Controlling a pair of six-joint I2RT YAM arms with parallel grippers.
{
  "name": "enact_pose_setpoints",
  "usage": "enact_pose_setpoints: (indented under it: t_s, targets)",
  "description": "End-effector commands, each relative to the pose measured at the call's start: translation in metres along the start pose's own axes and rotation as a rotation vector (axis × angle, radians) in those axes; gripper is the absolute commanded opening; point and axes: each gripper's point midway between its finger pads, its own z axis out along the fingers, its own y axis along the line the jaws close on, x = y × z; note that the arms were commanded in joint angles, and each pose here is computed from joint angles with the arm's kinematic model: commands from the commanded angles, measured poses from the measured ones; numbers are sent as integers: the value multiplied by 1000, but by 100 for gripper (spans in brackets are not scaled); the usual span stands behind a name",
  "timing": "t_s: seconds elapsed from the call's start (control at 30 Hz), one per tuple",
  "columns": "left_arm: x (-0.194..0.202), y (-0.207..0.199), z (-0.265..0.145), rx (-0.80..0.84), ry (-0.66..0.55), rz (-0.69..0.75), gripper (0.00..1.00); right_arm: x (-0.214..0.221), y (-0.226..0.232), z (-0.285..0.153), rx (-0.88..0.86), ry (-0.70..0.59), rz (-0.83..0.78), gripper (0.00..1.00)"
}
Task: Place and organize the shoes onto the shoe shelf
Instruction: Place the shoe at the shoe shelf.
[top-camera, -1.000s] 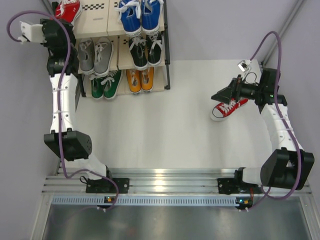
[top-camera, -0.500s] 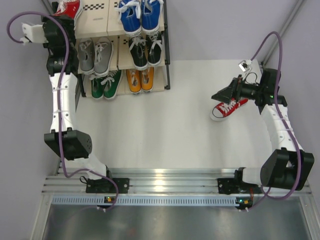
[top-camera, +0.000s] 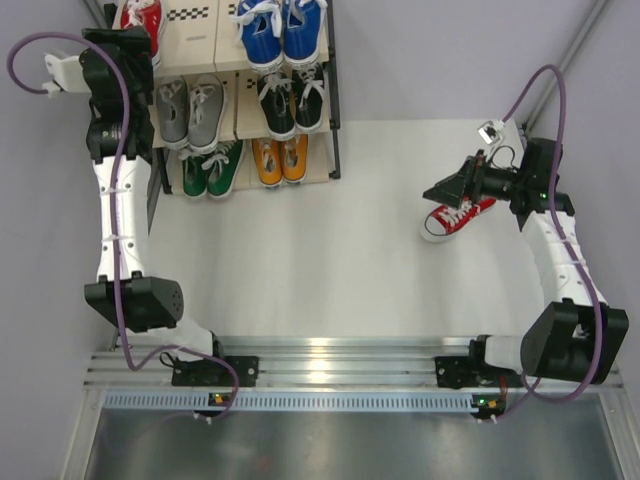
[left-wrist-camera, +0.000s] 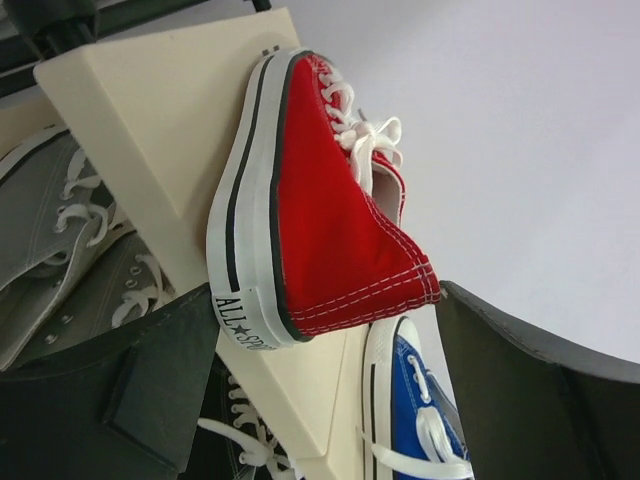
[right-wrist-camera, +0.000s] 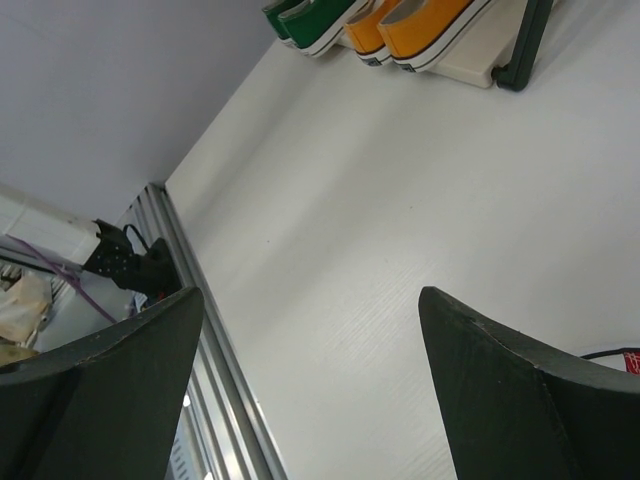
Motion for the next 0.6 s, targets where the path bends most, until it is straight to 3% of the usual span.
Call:
enact_pose_setpoints:
  t_s: [0.0,0.57]
  targets:
    - [-11,-27,-29,72,18,-51,92,-13,9,-7,-10,-42,-80,89]
    - [-20,-27,-64,97,21,42,97,-8,14,-11,-7,-21,-109,89]
